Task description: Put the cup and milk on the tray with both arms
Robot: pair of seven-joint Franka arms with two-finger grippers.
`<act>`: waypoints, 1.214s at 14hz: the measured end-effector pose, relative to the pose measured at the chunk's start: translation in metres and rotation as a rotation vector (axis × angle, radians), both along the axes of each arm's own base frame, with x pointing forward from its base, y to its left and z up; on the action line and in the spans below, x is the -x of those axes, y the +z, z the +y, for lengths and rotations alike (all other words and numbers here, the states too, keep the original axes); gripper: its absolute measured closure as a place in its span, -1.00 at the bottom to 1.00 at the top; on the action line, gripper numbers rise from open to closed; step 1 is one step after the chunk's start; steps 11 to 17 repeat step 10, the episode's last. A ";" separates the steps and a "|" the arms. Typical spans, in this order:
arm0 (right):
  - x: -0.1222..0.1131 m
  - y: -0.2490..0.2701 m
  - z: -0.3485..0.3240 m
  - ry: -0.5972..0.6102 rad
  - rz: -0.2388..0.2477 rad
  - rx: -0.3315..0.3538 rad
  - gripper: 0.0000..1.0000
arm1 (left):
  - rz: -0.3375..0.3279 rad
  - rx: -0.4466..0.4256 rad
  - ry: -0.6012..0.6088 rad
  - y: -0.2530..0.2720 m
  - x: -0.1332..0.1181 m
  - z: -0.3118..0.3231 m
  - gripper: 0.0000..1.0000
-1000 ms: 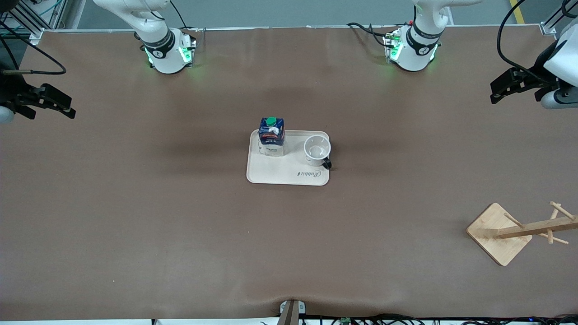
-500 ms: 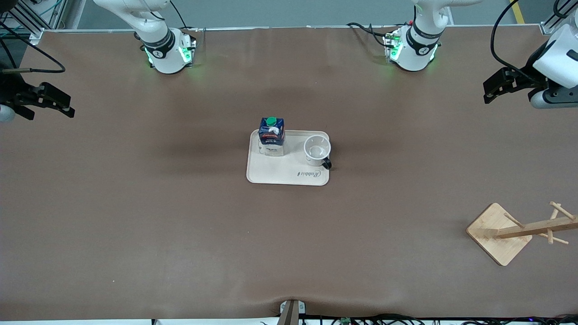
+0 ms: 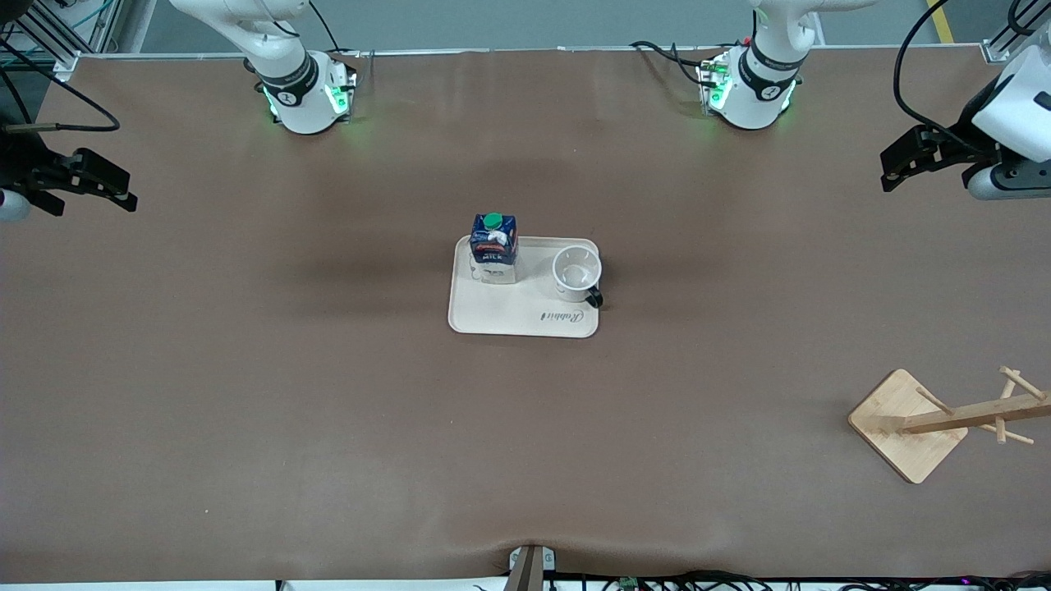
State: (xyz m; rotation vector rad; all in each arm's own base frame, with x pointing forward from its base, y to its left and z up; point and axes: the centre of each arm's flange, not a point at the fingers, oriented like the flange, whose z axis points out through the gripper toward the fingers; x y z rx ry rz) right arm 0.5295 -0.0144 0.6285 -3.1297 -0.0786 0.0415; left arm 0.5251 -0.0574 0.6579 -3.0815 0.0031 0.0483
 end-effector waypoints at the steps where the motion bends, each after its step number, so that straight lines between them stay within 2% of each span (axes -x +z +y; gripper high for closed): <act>1: 0.000 0.000 0.000 0.001 0.000 0.000 -1.00 | -0.001 0.000 0.001 0.000 0.000 0.001 -1.00; 17: 0.001 -0.001 0.001 0.001 0.007 0.000 -1.00 | -0.011 0.002 0.006 0.004 -0.002 0.004 -1.00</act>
